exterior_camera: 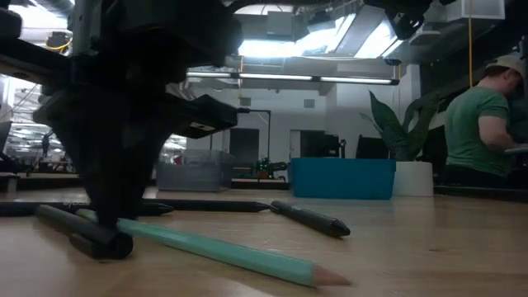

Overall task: Sort pens & pencils
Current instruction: Put the light blue pencil into the blue bin

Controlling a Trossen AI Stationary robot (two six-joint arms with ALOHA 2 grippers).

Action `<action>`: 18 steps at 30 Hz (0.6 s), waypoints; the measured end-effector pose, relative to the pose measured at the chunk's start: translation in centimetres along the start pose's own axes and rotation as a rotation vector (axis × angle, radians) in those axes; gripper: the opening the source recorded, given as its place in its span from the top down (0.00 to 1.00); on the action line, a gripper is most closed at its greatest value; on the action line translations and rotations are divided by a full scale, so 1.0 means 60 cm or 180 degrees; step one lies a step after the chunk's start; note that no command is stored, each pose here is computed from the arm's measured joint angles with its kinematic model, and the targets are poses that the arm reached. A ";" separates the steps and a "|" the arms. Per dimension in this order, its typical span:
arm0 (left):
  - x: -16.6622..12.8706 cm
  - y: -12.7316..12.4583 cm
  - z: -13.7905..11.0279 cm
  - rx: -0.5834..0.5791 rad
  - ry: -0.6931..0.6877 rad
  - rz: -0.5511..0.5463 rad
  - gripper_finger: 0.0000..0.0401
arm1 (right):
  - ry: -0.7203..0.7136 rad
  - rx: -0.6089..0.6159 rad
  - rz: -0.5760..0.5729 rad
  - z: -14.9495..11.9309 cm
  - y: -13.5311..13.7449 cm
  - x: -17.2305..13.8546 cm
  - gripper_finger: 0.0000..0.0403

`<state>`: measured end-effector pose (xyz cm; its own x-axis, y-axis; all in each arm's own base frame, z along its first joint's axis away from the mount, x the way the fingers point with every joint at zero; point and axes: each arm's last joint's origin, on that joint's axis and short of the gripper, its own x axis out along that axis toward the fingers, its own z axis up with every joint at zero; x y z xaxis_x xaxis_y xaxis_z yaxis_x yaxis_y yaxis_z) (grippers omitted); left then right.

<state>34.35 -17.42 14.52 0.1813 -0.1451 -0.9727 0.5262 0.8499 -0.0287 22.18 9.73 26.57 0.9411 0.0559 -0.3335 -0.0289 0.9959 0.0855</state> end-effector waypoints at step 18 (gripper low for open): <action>-0.067 0.030 -0.006 -0.0140 -0.0194 0.0151 0.96 | 0.0041 -0.0015 -0.0011 -0.002 -0.001 0.000 0.87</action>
<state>34.30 -15.11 18.30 0.2560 -0.1336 -0.9574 0.4792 0.8777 0.0056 22.13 9.70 26.45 0.9367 0.0533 -0.3460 -0.0272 0.9964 0.0798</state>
